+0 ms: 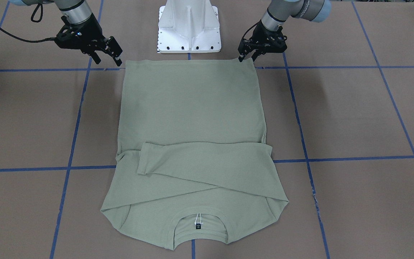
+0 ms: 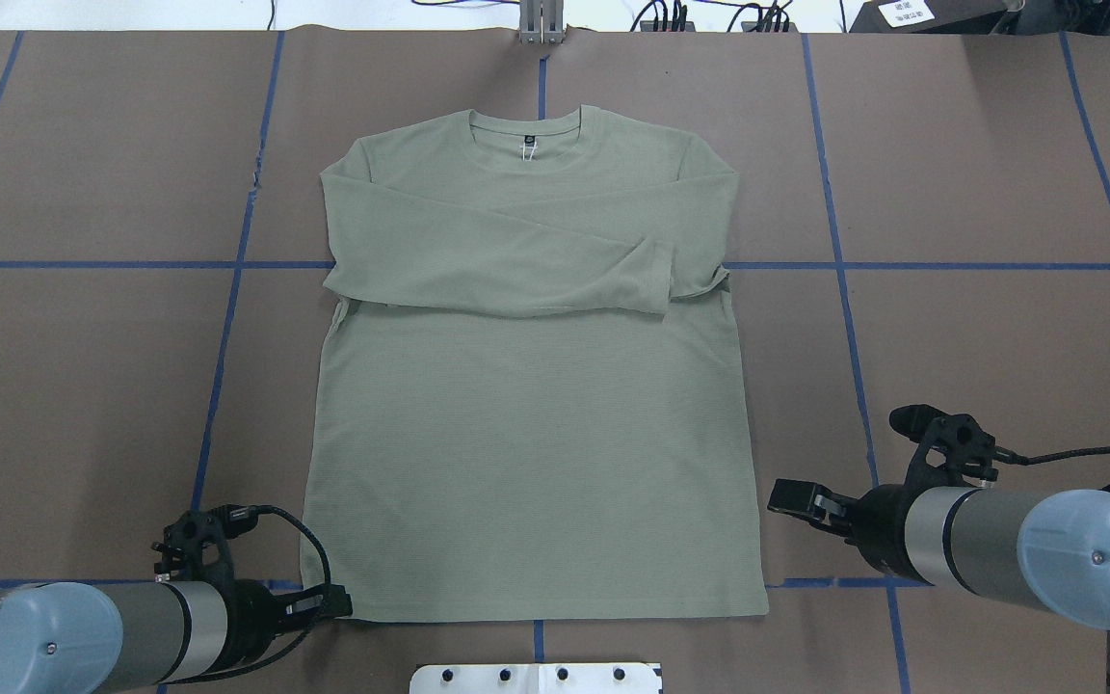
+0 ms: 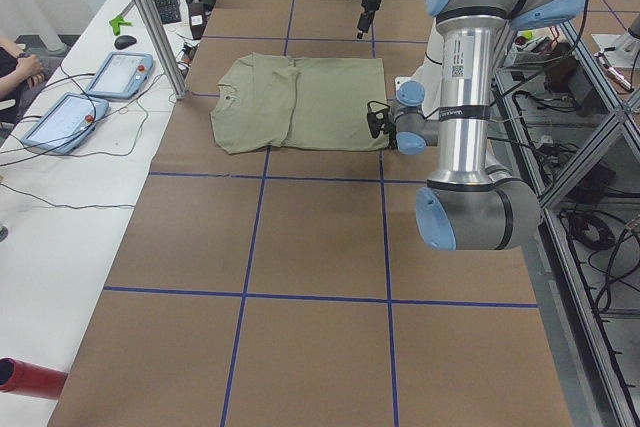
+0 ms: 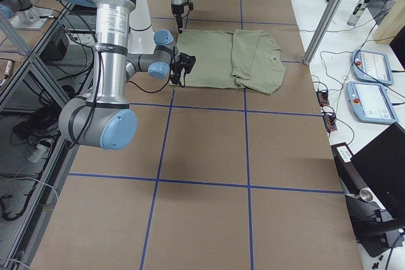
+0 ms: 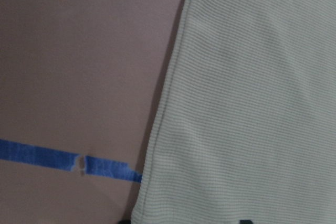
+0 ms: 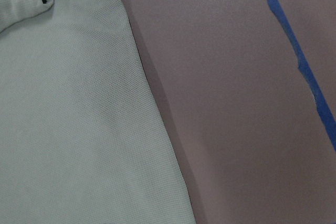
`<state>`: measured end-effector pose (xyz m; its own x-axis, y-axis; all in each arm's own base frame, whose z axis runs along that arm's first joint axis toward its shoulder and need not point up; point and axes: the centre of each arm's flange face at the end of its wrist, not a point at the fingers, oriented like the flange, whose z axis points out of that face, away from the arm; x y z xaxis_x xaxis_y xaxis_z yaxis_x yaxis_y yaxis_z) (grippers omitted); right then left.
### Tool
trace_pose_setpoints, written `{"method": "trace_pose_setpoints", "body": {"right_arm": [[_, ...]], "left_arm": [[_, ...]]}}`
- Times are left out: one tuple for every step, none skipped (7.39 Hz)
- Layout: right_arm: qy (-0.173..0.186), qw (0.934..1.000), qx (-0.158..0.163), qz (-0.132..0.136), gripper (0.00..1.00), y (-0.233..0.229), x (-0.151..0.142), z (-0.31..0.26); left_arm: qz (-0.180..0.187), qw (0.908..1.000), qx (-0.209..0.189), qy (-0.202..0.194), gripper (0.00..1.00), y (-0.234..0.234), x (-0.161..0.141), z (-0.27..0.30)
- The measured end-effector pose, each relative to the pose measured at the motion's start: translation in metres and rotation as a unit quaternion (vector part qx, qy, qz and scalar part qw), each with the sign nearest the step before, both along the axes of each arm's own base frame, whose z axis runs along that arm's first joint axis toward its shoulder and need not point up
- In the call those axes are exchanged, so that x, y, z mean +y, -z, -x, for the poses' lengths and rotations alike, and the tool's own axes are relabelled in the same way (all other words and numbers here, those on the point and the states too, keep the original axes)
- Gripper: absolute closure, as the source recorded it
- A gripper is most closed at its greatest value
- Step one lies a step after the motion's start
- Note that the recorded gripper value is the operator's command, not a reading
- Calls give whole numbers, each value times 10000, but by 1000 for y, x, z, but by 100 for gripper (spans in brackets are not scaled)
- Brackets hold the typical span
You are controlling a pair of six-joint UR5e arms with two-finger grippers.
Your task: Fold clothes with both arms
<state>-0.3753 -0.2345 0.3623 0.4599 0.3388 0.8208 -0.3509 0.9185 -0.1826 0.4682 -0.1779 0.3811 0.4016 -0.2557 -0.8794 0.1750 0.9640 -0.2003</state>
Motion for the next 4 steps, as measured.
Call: {"method": "trace_pose_setpoints", "body": {"right_arm": [[0, 10000, 2, 1, 0, 0, 0, 0], [-2, 10000, 3, 0, 0, 0, 0, 0], [-6, 10000, 9, 10, 0, -1, 0, 0], [-40, 10000, 18, 81, 0, -3, 1, 1]], "left_arm": [[-4, 10000, 41, -1, 100, 4, 0, 2], [-6, 10000, 72, 0, 100, 7, 0, 4], [-7, 10000, 90, -1, 100, 9, 0, 5], [-7, 9999, 123, -8, 100, 13, 0, 6]]}}
